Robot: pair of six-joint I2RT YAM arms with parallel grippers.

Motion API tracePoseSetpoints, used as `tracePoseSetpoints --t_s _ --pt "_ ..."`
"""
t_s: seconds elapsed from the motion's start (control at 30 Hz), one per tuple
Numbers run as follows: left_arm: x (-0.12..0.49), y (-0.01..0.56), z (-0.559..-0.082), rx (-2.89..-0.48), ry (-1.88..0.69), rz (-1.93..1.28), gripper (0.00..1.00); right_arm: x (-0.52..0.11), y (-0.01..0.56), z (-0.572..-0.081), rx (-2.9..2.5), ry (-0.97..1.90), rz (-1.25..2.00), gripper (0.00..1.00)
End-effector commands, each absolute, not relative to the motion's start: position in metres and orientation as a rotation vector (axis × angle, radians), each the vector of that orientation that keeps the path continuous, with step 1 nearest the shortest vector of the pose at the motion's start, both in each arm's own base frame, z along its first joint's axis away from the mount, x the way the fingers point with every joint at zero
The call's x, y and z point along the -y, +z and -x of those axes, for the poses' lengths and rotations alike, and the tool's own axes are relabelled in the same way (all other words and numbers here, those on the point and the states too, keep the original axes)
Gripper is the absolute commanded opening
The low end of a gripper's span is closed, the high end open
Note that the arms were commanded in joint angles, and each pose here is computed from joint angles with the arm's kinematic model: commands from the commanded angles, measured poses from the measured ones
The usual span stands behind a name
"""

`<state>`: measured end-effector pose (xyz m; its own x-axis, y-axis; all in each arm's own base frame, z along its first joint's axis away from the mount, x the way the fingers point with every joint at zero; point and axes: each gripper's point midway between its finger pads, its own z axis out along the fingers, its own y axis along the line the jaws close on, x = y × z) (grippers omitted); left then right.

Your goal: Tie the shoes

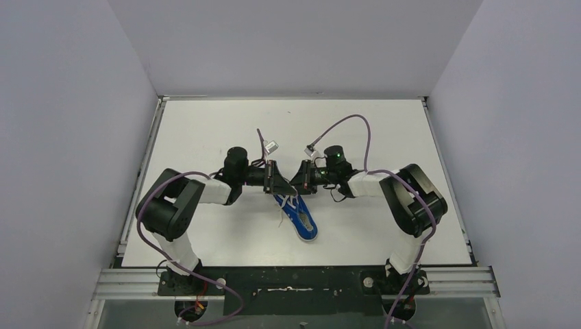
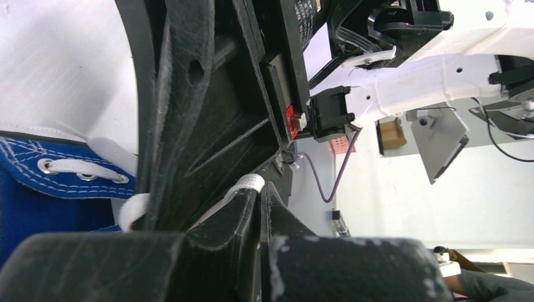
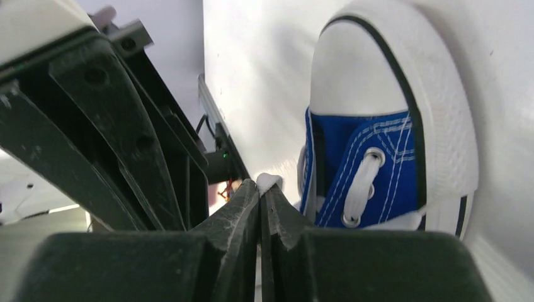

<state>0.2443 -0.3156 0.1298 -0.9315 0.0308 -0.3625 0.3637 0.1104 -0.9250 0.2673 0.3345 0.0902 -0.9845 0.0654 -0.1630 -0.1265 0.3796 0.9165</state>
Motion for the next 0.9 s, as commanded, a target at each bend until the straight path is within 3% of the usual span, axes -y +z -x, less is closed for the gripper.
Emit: tracePoseSetpoints --t_s 0.0,0.37,0.67,0.87 --pt "0.311 0.147 -0.251 -2.076 -1.808 -0.454 0.0 -0.333 0.123 -0.241 -2.353 1.849 0.278 0.0" --pt "0.299 0.134 -0.258 -2.203 -1.564 -0.513 0.09 -0.329 0.128 -0.235 -2.319 1.942 0.31 0.03" --pt "0.294 0.128 -0.264 -2.25 -1.446 -0.537 0.25 -0.328 0.136 -0.234 -2.262 2.016 0.333 0.0" --pt "0.295 0.117 -0.261 -2.289 -1.443 -0.559 0.26 -0.324 0.138 -0.241 -2.23 2.036 0.291 0.0"
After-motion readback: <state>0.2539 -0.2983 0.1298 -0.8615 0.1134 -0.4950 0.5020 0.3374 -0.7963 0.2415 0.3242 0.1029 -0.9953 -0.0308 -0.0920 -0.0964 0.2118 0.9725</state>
